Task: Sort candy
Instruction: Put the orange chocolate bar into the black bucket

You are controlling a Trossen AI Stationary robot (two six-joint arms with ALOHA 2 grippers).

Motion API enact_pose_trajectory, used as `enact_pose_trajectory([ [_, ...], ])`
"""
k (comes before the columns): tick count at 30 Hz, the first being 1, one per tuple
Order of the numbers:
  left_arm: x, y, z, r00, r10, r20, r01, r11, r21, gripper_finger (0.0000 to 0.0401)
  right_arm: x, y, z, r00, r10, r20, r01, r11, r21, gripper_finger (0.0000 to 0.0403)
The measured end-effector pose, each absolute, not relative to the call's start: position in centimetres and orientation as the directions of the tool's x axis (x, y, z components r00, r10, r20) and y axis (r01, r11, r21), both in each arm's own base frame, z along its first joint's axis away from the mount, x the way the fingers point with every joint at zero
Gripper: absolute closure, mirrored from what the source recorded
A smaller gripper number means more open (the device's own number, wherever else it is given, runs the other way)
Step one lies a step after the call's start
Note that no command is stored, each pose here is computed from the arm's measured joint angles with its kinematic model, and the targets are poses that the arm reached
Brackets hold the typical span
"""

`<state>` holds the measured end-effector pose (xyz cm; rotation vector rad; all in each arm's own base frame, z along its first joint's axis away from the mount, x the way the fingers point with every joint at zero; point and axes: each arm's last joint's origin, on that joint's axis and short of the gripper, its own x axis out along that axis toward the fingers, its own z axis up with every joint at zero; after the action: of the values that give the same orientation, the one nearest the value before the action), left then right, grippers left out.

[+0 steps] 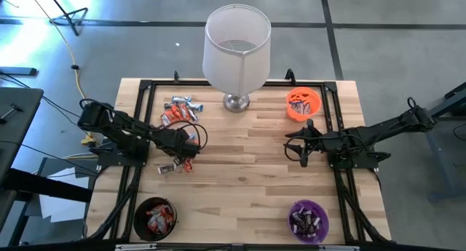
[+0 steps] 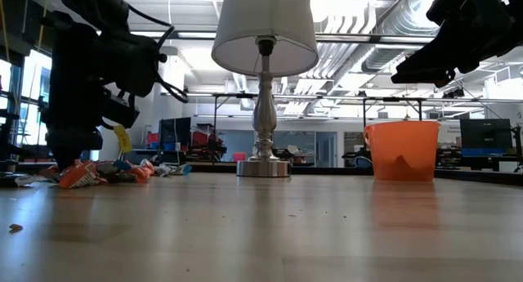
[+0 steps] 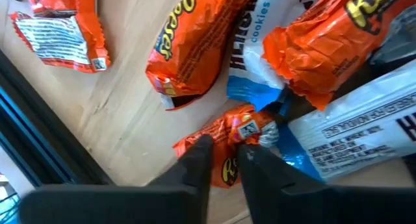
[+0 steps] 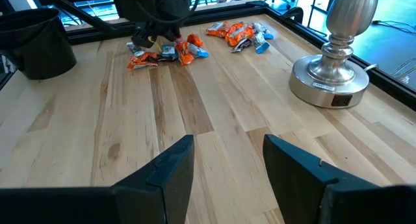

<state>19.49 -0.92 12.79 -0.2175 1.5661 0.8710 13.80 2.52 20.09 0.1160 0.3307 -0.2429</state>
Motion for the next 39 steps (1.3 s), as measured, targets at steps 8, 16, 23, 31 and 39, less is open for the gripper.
enact_pose_trajectory([
  [8, 19.6, -1.2, 12.8, -0.203, 0.346, -0.916, -0.592, 0.702, 0.397, 0.0395, 13.8, 2.5, 20.1, 0.917, -0.217, -0.335, 0.254, 0.964, 0.073, 0.0222],
  [16, 20.6, -2.2, 14.0, -0.172, 0.332, -0.927, -0.588, 0.721, 0.367, 0.0398, 13.8, 2.5, 20.1, 0.917, -0.217, -0.335, 0.255, 0.964, 0.073, 0.0222],
  [23, 20.9, -3.0, 15.5, -0.198, 0.362, -0.911, -0.566, 0.716, 0.408, 0.0398, 13.8, 2.5, 20.1, 0.917, -0.217, -0.335, 0.255, 0.964, 0.073, 0.0222],
  [31, 21.1, -5.3, 18.8, -0.226, 0.406, -0.886, -0.546, 0.7, 0.46, 0.0398, 13.8, 2.5, 20.1, 0.917, -0.217, -0.335, 0.254, 0.964, 0.073, 0.0222],
  [39, 20.8, -11.6, 25.5, -0.096, 0.391, -0.915, -0.627, 0.69, 0.361, 0.0398, 13.8, 2.5, 20.1, 0.917, -0.217, -0.335, 0.255, 0.964, 0.073, 0.0222],
])
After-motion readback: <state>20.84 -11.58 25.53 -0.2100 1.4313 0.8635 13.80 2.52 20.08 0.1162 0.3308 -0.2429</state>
